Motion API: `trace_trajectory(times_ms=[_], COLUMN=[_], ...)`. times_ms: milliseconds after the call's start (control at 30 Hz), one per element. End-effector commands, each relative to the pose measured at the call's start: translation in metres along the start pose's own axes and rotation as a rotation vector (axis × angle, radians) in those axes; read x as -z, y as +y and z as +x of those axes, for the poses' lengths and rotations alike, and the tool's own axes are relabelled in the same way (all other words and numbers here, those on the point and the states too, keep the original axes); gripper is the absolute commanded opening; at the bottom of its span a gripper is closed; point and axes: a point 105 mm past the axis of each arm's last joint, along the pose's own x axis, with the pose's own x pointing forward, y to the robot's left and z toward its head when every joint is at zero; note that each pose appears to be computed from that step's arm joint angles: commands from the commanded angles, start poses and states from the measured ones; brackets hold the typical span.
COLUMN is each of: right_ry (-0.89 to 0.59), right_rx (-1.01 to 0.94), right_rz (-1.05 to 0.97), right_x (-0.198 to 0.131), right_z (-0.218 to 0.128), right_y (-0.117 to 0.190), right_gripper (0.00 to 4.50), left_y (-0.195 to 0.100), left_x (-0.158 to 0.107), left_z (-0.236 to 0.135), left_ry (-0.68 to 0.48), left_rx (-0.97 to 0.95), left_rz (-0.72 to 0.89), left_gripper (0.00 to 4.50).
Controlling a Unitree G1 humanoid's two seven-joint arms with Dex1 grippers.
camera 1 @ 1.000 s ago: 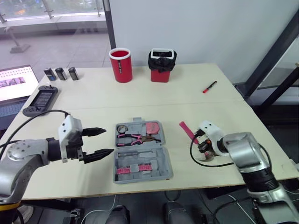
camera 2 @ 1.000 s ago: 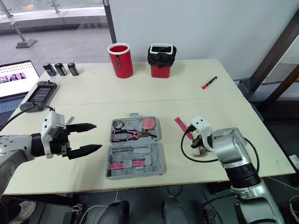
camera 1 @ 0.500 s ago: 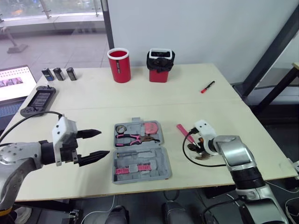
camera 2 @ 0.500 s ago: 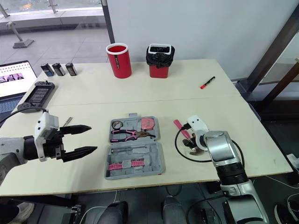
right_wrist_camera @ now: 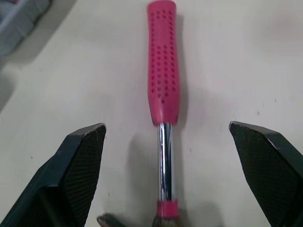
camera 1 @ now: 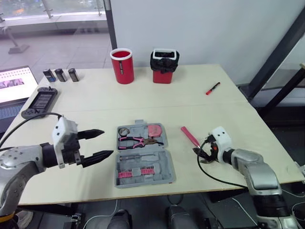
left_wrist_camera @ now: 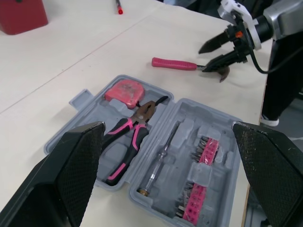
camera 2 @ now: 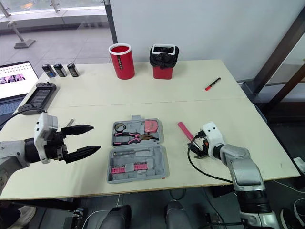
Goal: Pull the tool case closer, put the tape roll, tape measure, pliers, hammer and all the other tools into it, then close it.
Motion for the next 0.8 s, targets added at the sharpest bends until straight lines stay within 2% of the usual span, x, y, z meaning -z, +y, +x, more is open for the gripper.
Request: trace_trajectory(times_ms=[33,67,167,400,567,700,767,800], right_ry=[-0.023,-0.013,0.005,0.007,-0.055,-0.128,-0.165,-0.163], right_rx=[0.017,0.025,0.043,0.035,0.021,0.043,0.012,-0.065], right_rz=[0.007,0.009,0.043,0.054,0.021,-0.202,-0.397,-0.454], right_x=[-0.003,0.0,0.008,0.011,-0.008,-0.048,-0.073,-0.081], right_z=[0.0,0.001,0.007,0.012,0.006,0.004,0.003,0.003], right_y=[0.0,-0.001,-0.005,0.0,-0.001,-0.002,0.009,0.02], right_gripper=[4.41,4.41,3.58,0.05,0.05,0.05,0.05,0.05], left_y=[-0.003,-0.003,-0.002,0.001,0.001,0.006,0.01,0.011], left_x=[-0.008,-0.009,-0.009,-0.008,-0.005,-0.003,0.0,0.001], left_z=[0.004,0.004,0.004,0.002,0.001,-0.003,-0.007,-0.009], left_ry=[-0.021,-0.021,-0.019,-0.01,-0.007,-0.007,0.002,0.005], left_rx=[0.014,0.014,0.012,0.002,-0.004,-0.016,-0.025,-0.028], left_rz=[0.037,0.038,0.04,0.045,0.044,0.041,0.041,0.041], left_gripper=[4.5,4.5,4.5,4.5,4.5,4.5,4.5,4.5])
